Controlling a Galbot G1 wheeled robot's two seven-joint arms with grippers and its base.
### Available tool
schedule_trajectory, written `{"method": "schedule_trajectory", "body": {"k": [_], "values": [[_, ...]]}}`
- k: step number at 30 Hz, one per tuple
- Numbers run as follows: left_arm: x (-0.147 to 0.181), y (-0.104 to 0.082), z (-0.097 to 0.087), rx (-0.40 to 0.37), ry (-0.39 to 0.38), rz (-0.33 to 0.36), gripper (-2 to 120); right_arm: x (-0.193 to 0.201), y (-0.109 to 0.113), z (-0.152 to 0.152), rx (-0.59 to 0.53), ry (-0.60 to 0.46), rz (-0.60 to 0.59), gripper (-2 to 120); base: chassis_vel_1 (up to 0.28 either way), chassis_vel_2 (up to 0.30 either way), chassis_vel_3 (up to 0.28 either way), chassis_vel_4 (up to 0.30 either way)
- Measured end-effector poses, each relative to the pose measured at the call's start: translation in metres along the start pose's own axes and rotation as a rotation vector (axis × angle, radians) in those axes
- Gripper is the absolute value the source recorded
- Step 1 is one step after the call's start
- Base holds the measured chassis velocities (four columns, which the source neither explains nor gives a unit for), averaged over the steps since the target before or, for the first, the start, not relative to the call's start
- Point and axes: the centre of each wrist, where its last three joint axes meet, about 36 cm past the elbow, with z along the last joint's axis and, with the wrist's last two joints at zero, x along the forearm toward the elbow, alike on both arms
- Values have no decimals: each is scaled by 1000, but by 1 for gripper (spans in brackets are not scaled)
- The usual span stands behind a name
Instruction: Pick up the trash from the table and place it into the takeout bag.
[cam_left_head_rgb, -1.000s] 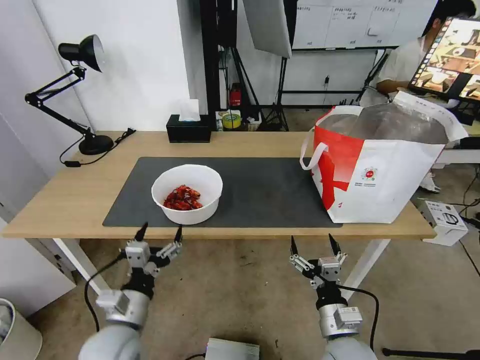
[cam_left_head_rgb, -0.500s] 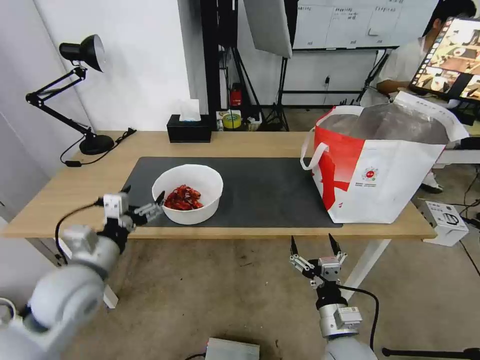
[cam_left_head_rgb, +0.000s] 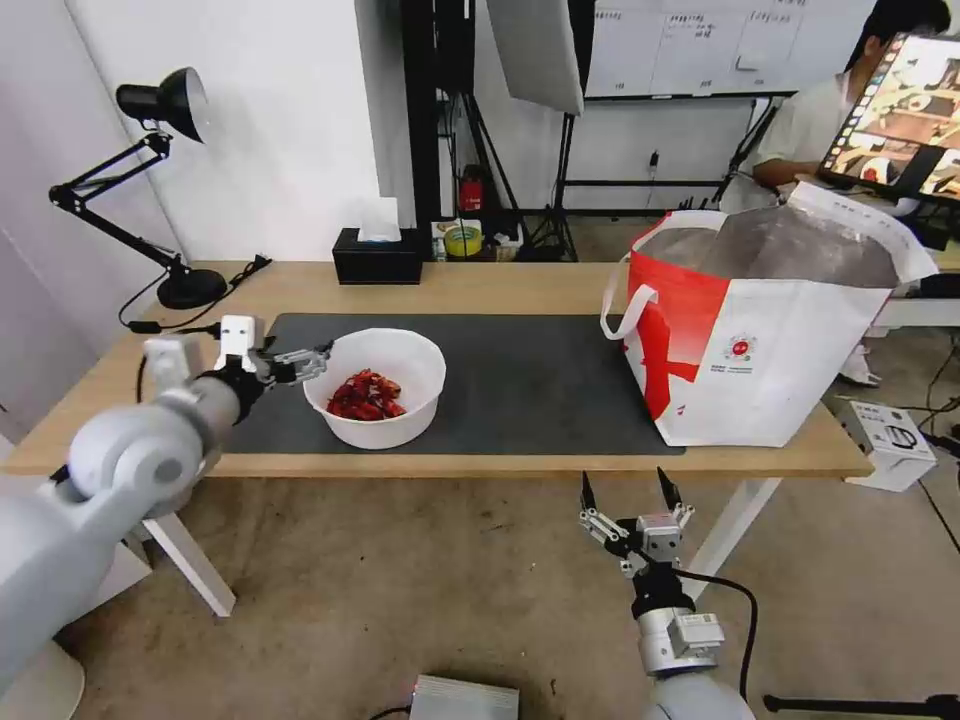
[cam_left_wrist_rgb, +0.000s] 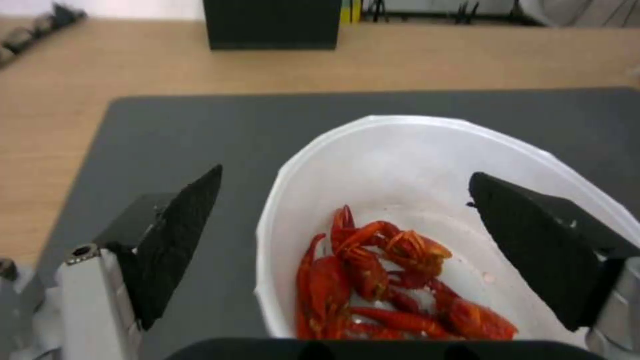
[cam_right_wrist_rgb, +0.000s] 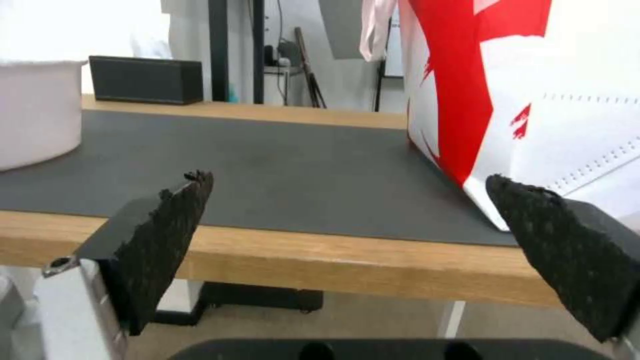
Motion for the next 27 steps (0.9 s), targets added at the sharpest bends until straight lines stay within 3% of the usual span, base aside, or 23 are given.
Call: {"method": "schedule_trajectory", "body": {"k": [5, 11, 17, 27], "values": [[-29, -4, -17, 20, 96, -22, 100, 0, 0, 0, 0, 0, 0, 100, 0, 0, 0, 0], [-49, 0, -23, 22, 145, -72, 100, 0, 0, 0, 0, 0, 0, 100, 0, 0, 0, 0], [-65, 11, -12, 45, 188, -130, 100, 0, 0, 0, 0, 0, 0, 100, 0, 0, 0, 0], [-66, 11, 3, 80, 210, -116, 100, 0, 0, 0, 0, 0, 0, 100, 0, 0, 0, 0]]}}
